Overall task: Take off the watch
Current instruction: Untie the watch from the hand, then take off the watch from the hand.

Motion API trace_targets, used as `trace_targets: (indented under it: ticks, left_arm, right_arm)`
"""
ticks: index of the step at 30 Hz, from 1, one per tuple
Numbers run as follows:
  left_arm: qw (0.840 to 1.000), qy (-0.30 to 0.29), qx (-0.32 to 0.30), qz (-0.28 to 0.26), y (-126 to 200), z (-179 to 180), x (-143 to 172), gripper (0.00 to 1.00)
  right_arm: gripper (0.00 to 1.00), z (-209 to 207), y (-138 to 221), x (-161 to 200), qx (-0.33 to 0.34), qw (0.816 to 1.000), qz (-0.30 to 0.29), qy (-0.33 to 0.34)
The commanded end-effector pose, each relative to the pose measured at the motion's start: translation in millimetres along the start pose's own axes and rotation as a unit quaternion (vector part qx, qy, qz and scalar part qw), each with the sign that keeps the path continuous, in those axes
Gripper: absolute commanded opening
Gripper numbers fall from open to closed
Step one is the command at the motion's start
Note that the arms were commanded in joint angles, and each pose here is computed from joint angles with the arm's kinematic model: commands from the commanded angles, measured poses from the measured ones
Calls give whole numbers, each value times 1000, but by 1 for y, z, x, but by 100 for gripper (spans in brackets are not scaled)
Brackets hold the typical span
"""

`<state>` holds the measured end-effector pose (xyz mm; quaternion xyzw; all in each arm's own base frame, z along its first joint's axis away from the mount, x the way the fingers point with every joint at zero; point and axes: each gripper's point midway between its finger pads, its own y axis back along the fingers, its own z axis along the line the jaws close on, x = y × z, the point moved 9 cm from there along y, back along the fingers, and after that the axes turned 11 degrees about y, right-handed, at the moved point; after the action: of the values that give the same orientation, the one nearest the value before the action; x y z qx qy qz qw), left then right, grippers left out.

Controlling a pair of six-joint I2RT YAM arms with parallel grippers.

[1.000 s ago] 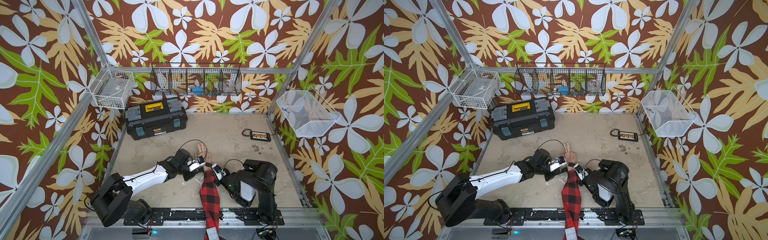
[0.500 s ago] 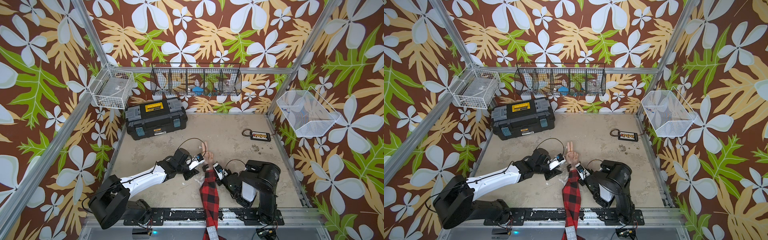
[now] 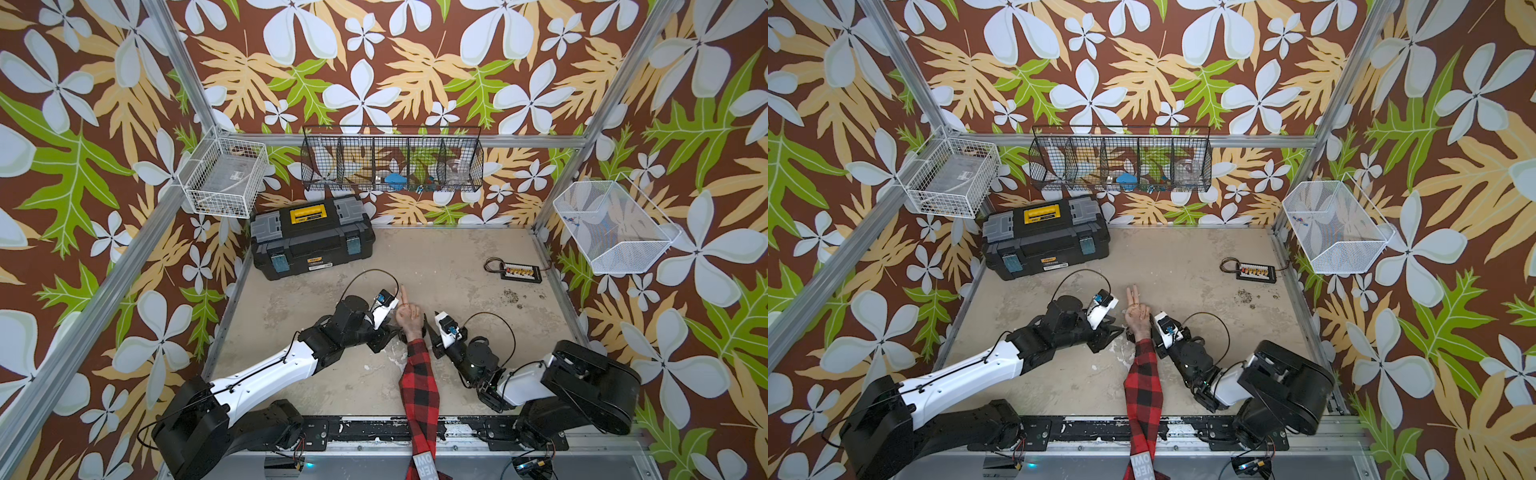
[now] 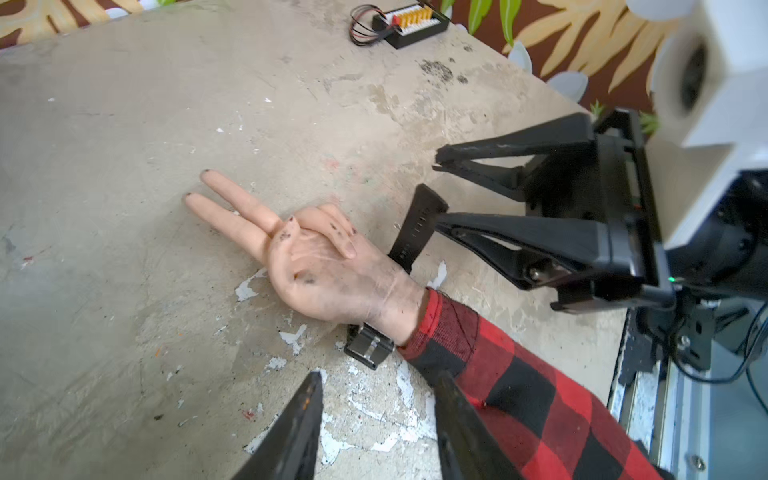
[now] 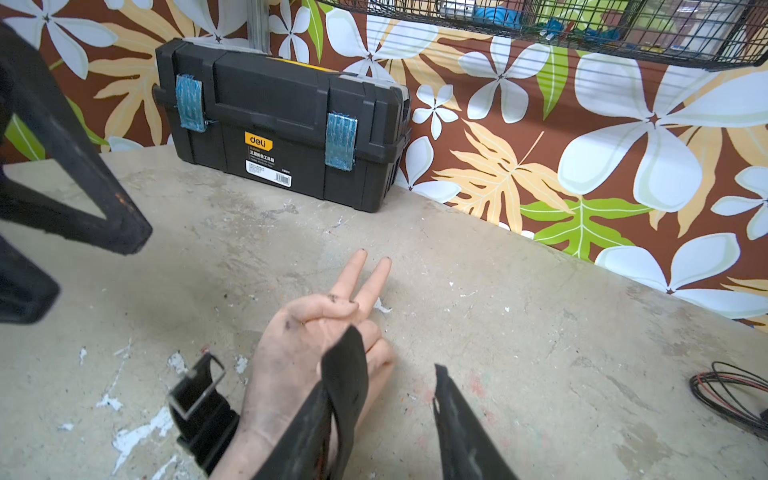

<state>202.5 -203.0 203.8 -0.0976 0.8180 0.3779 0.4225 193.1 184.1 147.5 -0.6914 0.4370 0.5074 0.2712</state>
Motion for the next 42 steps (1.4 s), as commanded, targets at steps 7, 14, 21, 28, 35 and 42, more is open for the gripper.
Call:
trace_targets:
  ticks: [7,14,21,28,35,42]
  left_arm:
    - [972,227,-61,-21,-3,7,-14,46]
    - [950,309,-39,24,-28,6,-9,51]
    - [946,320,-20,42,-45,4,-12,55]
    - [940,328,-40,82,-65,12,4,53]
    - [936,336,-36,96,-71,16,18,46]
    - [936,337,-24,97,-70,16,25,23]
  right_arm:
    - [48,-4,6,-13,-37,993,89,-72]
    - [56,-12,21,-21,-31,967,169,-189]
    - [60,-2,30,-20,-90,937,235,-243]
    - [70,12,24,-21,-131,922,273,-241]
    - [72,25,13,-17,-152,909,309,-234]
    - [80,38,-2,-13,-145,898,361,-206]
